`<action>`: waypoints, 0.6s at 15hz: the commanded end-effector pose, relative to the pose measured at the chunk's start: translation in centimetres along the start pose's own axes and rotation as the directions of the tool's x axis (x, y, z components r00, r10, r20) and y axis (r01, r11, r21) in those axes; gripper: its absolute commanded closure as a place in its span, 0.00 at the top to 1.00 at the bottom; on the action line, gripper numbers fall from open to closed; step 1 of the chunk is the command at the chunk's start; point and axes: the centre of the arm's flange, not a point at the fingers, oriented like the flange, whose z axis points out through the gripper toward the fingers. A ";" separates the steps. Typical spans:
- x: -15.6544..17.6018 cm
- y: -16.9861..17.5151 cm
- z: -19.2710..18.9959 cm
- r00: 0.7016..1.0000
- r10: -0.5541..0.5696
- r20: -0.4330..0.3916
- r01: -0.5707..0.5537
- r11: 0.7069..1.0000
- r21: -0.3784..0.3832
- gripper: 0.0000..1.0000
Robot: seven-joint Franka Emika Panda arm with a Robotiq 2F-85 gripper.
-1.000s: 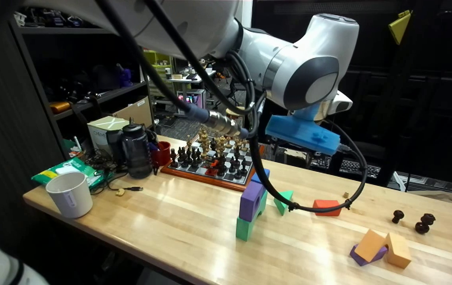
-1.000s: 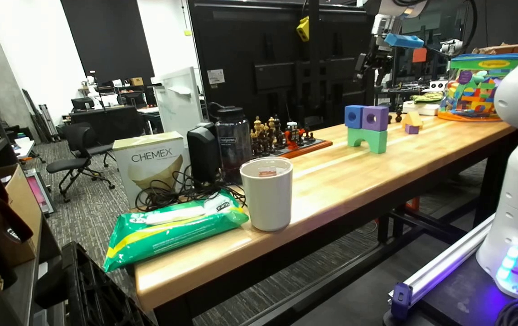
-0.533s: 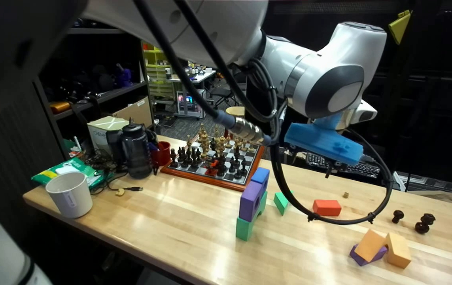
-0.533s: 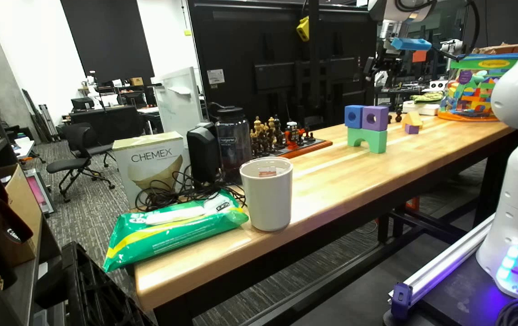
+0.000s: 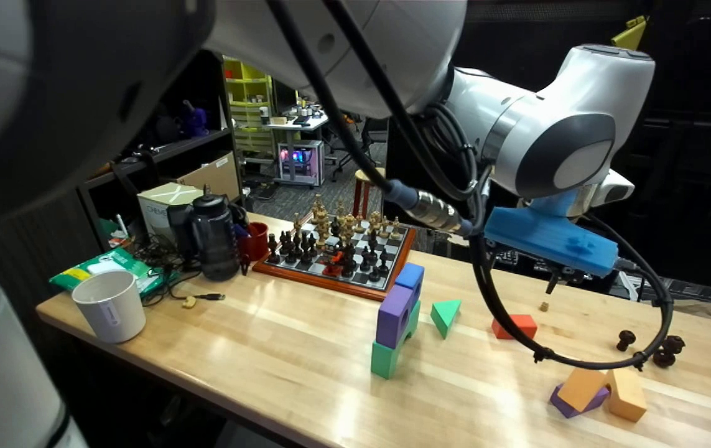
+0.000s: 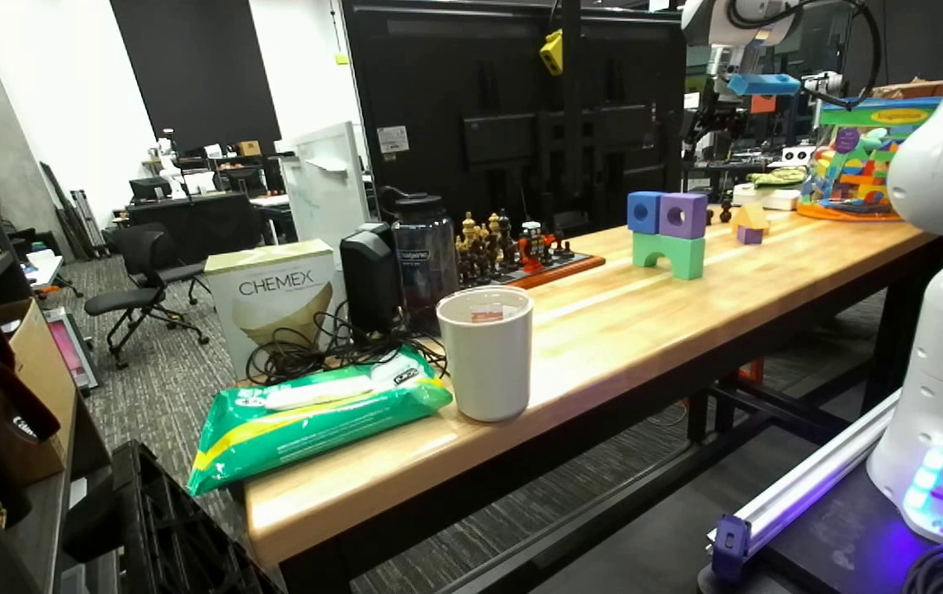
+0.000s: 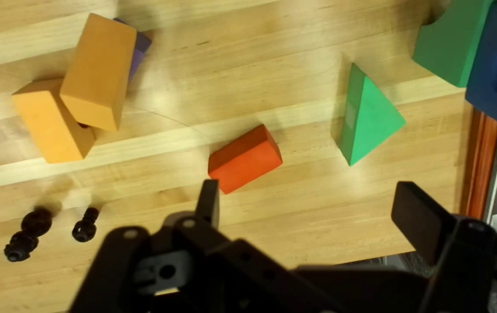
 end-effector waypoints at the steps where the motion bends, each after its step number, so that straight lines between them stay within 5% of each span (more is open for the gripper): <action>1: 1.4 3.1 -0.2 1.000 -0.016 -0.002 0.016 0.999 -0.035 1.00; 9: 4.6 9.9 0.5 0.999 0.028 -0.019 -0.030 0.990 -0.135 1.00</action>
